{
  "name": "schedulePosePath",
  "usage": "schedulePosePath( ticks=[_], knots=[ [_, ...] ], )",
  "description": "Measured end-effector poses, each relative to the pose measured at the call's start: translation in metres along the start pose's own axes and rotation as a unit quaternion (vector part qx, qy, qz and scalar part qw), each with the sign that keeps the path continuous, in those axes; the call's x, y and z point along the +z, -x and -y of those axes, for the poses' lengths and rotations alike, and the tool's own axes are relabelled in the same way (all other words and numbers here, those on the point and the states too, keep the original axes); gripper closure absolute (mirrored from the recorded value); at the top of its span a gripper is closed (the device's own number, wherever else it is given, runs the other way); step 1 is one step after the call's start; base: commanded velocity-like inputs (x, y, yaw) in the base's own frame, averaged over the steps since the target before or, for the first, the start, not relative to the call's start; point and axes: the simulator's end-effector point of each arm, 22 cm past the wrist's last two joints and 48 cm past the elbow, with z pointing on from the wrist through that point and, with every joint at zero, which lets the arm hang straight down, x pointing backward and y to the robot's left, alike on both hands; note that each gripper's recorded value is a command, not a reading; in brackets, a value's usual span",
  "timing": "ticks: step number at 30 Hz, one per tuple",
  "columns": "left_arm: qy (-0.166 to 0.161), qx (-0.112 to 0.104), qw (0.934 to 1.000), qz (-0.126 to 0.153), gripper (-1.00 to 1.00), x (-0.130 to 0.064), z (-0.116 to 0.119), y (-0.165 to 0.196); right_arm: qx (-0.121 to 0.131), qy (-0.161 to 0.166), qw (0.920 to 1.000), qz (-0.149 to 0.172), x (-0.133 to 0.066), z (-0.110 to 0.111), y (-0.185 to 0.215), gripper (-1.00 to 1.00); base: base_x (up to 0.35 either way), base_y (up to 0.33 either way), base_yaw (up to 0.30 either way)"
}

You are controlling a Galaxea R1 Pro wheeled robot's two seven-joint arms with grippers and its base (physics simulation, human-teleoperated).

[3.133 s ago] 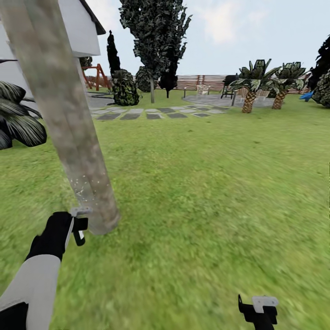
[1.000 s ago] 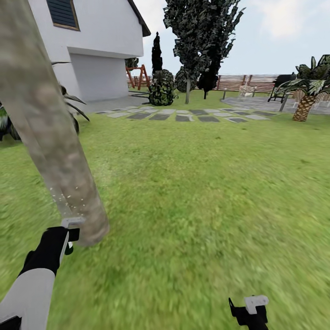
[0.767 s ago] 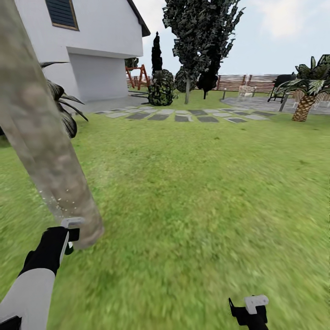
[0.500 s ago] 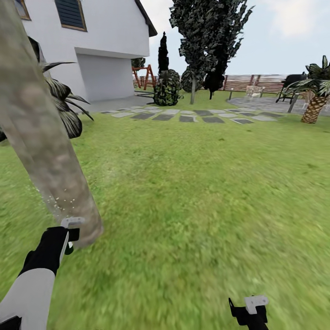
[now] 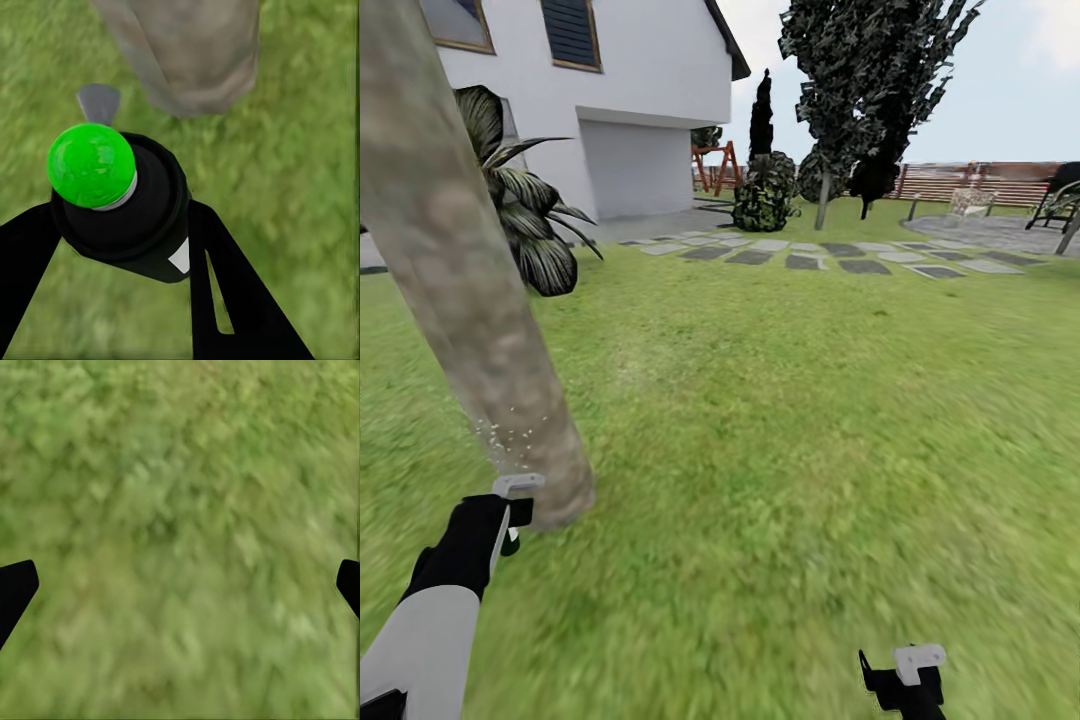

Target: In the garden, pick up the pesticide atomizer on the floor and spray pesticide onto both trees until each tree trunk is fully covered.

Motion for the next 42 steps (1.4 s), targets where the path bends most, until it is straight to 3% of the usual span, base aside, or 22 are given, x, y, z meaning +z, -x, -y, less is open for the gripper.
schedulePosePath(
  ticks=[10,21,26,42],
  knots=[
    [0.0,0.0,1.0,0.0,1.0,0.0,0.0,0.0,0.0,0.0,1.0,0.0,0.0,0.0,0.0,-1.0,0.155,-0.265,0.013],
    [0.008,0.002,1.0,-0.004,1.0,0.001,-0.008,-0.005,-0.001,0.0,1.0,0.0,0.0,0.0,0.0,-1.0,0.153,-0.265,0.258],
    [0.014,-0.025,0.9994,-0.021,1.0,0.006,-0.023,-0.029,0.0,0.0,1.0,0.0,0.0,0.0,0.0,-1.0,0.153,-0.265,0.276],
    [0.004,-0.029,0.9994,-0.017,1.0,0.004,-0.013,-0.027,0.0,0.0,1.0,0.0,0.0,-0.001,0.0,-1.0,0.127,-0.229,0.14]
  ],
)
